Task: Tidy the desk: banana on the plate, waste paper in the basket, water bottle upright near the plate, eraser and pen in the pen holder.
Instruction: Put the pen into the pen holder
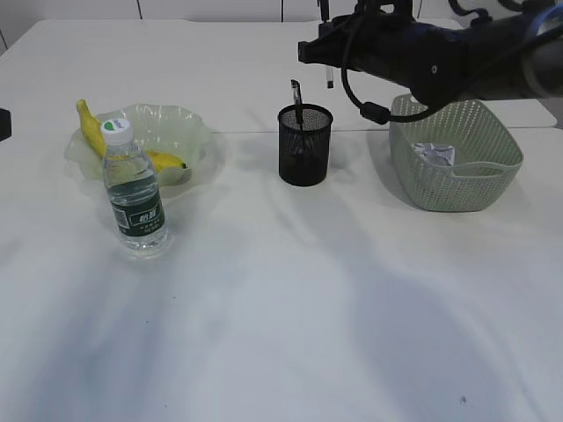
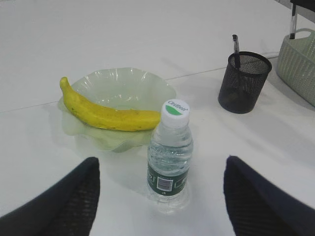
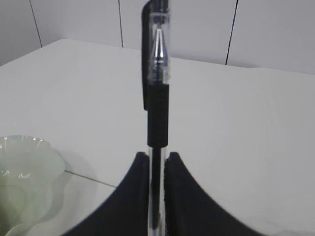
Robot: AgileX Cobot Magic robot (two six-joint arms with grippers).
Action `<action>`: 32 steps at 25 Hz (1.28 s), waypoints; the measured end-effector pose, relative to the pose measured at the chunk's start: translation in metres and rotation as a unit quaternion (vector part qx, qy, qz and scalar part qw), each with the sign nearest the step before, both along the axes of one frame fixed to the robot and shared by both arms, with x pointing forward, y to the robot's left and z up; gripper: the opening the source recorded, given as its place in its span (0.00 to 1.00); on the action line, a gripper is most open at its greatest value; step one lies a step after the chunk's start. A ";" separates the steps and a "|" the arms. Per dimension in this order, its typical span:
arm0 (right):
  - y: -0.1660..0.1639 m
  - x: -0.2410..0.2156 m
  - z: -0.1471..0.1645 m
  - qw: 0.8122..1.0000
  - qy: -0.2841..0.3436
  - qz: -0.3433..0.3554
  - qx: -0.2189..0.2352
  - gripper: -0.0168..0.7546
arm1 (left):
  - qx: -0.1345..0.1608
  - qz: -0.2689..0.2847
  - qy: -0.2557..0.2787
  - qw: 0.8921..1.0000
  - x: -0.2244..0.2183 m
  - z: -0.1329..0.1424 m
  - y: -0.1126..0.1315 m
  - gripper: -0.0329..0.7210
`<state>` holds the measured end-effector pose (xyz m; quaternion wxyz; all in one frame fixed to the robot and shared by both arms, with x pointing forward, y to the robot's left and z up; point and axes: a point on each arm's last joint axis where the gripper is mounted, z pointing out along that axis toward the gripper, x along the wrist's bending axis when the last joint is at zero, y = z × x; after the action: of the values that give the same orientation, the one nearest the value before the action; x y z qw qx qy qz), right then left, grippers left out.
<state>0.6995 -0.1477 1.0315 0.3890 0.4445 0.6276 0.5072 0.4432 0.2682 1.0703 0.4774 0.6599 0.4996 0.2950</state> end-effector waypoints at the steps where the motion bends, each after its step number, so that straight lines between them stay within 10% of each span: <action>1: 0.001 0.002 -0.004 1.000 -0.007 0.000 0.001 0.07 | 0.000 0.000 0.000 1.000 0.000 0.000 0.000 0.77; 32: -0.019 0.043 -0.079 0.998 -0.012 0.053 0.037 0.07 | 0.000 0.000 0.000 1.000 0.000 0.000 0.000 0.77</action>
<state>0.7428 -0.1663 0.9529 0.3519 0.4185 0.6264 0.5555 0.4432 0.2682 1.0703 0.4774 0.6599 0.4996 0.2950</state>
